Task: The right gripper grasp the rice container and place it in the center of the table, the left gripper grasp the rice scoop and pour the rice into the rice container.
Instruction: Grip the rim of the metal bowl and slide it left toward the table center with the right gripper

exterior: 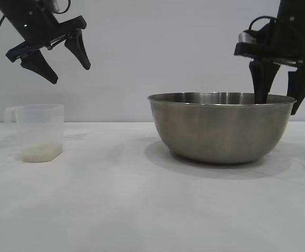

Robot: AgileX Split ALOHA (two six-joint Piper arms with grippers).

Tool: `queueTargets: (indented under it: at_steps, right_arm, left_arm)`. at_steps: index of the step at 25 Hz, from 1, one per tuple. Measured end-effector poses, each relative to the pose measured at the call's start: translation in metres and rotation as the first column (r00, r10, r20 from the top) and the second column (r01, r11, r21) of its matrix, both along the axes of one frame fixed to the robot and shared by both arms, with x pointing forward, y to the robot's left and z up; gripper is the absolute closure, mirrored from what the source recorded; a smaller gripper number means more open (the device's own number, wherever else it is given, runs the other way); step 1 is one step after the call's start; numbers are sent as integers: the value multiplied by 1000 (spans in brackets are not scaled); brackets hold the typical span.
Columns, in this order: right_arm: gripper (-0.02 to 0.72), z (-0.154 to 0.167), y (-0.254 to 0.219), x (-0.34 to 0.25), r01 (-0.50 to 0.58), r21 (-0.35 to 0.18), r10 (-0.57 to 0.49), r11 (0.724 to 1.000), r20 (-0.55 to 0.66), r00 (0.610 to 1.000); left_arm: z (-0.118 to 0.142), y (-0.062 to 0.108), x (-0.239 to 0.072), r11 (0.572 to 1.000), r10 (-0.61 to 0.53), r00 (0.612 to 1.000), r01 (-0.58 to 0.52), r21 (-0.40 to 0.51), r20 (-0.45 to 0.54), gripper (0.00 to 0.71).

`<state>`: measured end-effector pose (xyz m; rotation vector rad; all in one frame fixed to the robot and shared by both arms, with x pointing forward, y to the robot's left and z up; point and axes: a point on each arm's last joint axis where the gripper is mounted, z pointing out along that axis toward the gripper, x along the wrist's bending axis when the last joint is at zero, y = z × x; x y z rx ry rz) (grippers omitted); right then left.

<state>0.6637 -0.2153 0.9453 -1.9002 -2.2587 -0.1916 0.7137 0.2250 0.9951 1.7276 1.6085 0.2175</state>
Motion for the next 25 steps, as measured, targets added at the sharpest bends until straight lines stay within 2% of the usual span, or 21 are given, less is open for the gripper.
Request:
queueTargets:
  at_steps: [4,7,10,14,18,25]
  right_arm:
    - [617,0,0,0,-3,-4,3,1000,1,1000]
    - [703,0,-1,0,-14,-10,14,1000,5,1000]
    - [703,0,-1,0,-24,-5,24,1000,8,1000]
    - [703,1,6,-1,-39,33,39,999,10,999]
    - [703,8,23,-5,-67,63,65,996,26,998]
    - [703,10,60,-16,-147,85,145,985,28,989]
  left_arm:
    - [0,0,0,1000,0,1000,0,0,0,192]
    - [0,0,0,1000,-1,1000,1,1,1,192]
    - [0,0,0,1000,-1,1000,1,1,1,192]
    - [0,0,0,1000,-1,1000,1,1,1,192]
    - [0,0,0,1000,-1,1000,1,1,1,192]
    - [0,0,0,1000,-2,1000,2,1,1,192]
